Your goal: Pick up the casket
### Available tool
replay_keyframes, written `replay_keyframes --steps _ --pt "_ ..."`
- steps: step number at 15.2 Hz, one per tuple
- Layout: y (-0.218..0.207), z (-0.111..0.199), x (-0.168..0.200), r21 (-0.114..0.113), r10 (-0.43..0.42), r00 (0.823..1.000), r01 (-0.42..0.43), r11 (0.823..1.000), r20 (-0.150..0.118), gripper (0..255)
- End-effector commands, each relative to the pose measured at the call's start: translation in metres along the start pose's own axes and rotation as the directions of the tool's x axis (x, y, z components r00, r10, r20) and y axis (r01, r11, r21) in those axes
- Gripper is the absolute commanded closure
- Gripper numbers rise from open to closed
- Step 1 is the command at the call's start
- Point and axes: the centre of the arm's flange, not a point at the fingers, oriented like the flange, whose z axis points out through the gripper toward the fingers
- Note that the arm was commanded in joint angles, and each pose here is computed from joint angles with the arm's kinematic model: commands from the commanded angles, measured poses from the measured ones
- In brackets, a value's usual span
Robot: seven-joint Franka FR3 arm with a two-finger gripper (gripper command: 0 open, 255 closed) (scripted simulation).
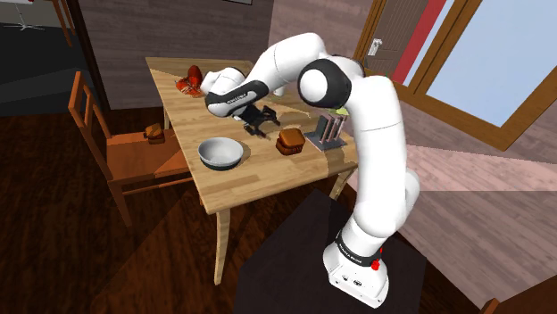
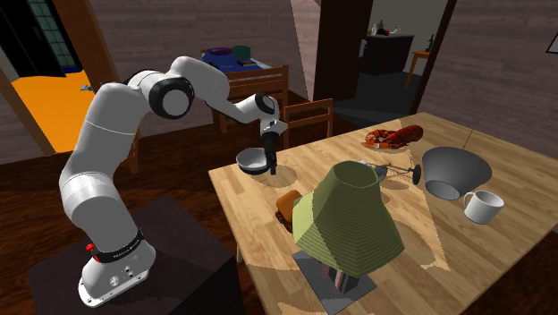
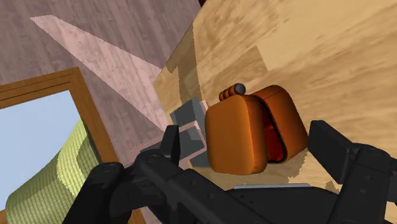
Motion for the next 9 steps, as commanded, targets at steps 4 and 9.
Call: replay_keyframes --steps 4,9 --pt "-0.031 0.038 0.062 -0.177 0.138 0.990 -0.134 0.975 0.012 0" --pt "-0.046 0.083 0.124 -0.345 0.272 0.962 -0.255 0.903 0.001 0"
